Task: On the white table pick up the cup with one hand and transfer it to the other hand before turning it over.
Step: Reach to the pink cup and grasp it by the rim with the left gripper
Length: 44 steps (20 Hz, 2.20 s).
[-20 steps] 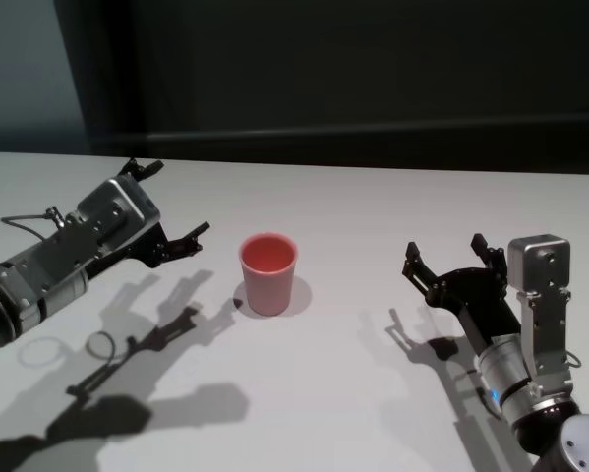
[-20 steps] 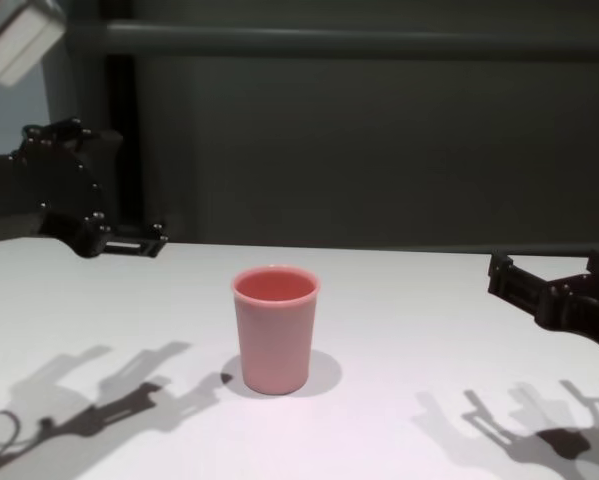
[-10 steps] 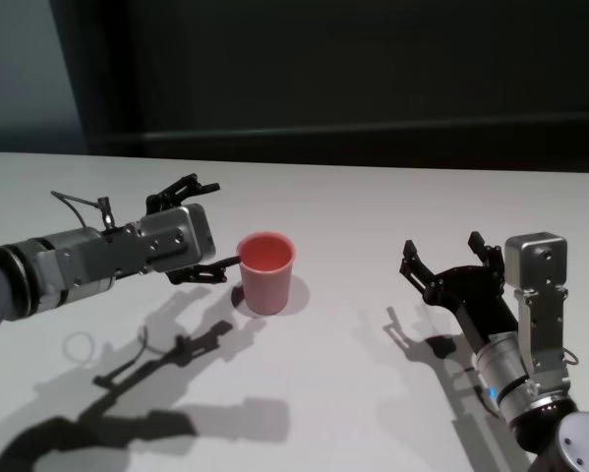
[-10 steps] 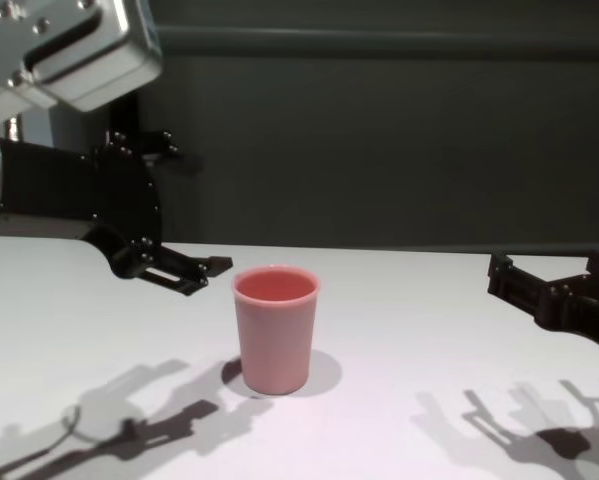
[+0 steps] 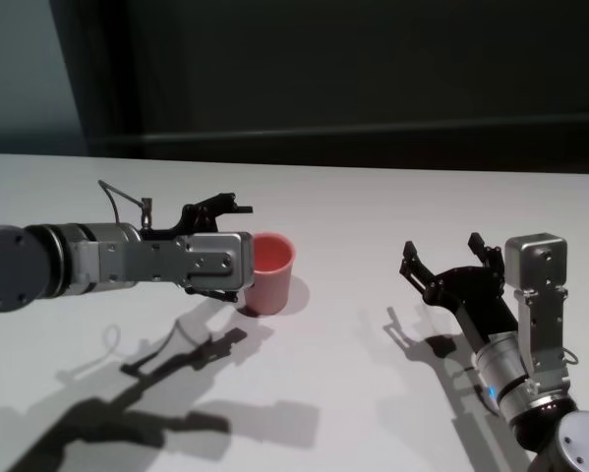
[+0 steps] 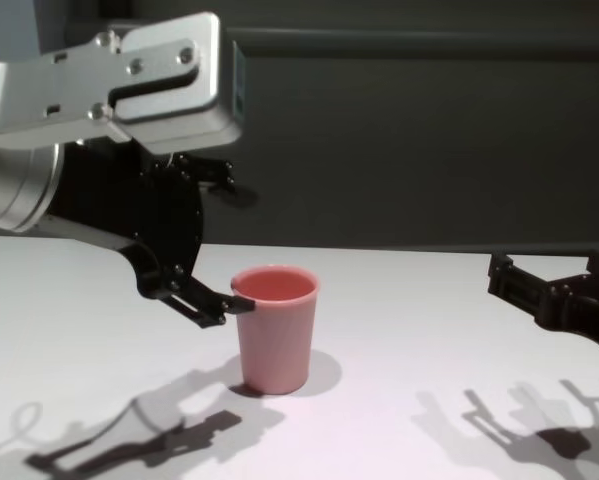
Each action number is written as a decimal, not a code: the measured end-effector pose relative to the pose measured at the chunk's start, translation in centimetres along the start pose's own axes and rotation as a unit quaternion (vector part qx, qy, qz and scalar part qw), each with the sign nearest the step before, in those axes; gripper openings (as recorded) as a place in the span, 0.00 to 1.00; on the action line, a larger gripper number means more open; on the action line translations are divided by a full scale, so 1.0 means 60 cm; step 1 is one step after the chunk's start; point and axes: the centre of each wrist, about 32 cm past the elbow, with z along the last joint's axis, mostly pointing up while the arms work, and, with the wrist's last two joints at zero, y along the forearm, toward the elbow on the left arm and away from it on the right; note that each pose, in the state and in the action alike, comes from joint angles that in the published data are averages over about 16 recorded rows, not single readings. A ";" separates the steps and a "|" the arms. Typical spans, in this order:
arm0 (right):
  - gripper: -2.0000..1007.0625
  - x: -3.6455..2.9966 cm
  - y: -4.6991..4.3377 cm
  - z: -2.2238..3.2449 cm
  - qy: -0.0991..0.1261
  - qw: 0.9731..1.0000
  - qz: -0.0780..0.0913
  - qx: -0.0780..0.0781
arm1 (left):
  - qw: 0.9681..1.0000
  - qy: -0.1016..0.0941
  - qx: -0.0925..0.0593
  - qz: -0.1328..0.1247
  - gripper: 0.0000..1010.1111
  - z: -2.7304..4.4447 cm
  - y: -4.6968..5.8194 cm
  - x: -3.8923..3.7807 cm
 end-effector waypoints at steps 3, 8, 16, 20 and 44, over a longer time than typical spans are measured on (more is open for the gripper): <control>1.00 0.000 0.000 0.0000 0.000 1.000 0.000 0.000 | 0.999 -0.027 0.010 -0.026 0.99 0.009 -0.009 0.011; 1.00 0.000 0.000 0.0000 0.000 1.000 0.000 0.000 | 0.995 -0.071 0.028 -0.070 0.99 0.021 -0.027 0.030; 0.99 0.000 0.000 0.0000 0.000 1.000 0.000 0.000 | 0.983 -0.127 0.050 -0.125 0.99 0.038 -0.057 0.060; 0.99 0.000 0.000 0.0000 0.000 1.000 0.000 0.000 | 0.977 -0.147 0.057 -0.146 0.99 0.045 -0.071 0.072; 1.00 0.000 0.000 0.0000 0.000 1.000 0.000 0.000 | 0.953 -0.200 0.066 -0.218 0.99 0.059 -0.128 0.102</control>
